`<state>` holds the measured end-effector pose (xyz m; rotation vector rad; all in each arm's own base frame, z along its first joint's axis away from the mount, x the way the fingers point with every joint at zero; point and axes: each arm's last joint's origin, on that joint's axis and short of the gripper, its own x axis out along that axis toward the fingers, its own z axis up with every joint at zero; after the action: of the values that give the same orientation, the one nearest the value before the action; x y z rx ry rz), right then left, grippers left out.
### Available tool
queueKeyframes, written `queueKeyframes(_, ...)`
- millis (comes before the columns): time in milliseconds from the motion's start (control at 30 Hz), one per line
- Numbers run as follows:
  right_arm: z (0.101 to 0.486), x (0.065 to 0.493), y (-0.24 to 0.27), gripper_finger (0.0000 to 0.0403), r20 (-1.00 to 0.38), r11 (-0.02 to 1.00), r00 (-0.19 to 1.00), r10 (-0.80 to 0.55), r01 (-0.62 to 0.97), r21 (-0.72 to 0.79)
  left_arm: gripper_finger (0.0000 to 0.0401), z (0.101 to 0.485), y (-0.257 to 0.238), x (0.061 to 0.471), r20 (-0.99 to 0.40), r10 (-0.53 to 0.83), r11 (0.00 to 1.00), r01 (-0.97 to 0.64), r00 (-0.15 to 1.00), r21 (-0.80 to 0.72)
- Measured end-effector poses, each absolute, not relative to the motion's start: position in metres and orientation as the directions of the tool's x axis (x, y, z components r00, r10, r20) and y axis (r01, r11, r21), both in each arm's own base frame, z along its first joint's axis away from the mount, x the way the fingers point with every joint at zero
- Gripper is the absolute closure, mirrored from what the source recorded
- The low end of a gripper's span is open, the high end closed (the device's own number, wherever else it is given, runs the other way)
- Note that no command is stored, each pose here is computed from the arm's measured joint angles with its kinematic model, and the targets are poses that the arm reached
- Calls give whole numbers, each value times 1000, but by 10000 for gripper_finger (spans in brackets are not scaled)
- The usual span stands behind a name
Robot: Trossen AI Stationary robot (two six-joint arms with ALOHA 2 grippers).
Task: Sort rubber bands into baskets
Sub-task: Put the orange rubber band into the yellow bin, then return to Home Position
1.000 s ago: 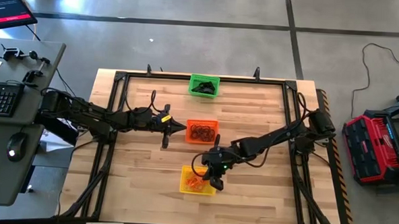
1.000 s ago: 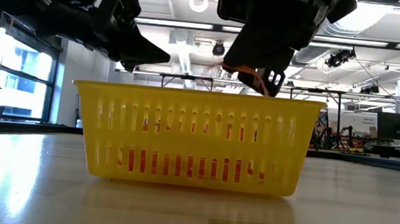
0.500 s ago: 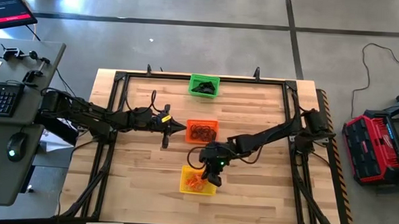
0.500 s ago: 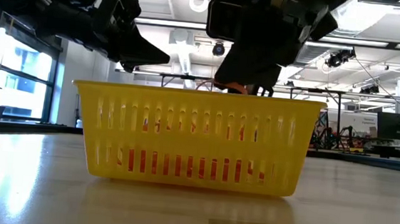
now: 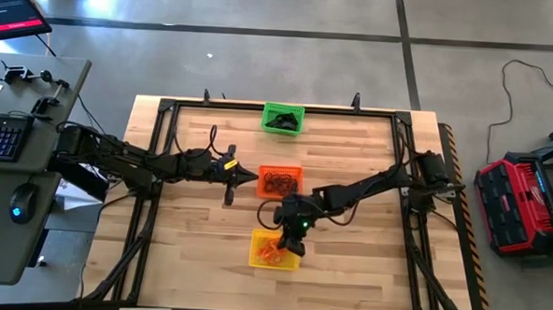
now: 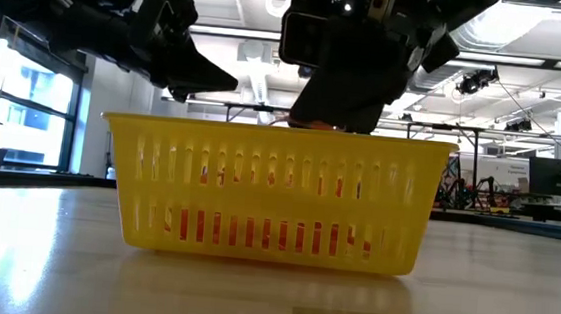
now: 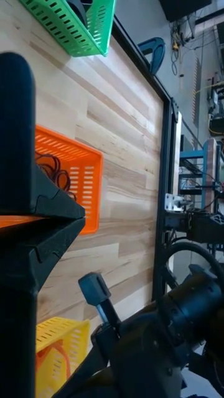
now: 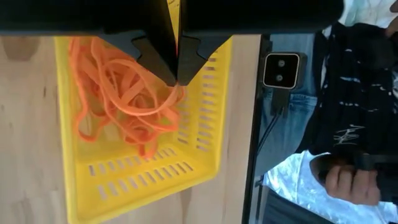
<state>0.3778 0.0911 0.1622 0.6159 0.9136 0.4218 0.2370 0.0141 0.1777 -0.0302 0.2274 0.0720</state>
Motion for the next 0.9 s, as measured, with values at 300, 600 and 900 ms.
queueKeyframes(300, 162, 378, 91, 394, -602, 756, 552, 578, -83, 650, 401, 177, 14, 237, -234, 68, 997, -75, 970, -21)
queueKeyframes(600, 162, 378, 91, 291, -600, 750, 549, 581, -77, 656, 401, 177, 14, 237, -233, 68, 997, -75, 970, -22)
queueKeyframes(900, 164, 377, 90, 285, -592, 749, 540, 598, -114, 652, 401, 182, 14, 238, -186, 68, 997, -75, 980, -29)
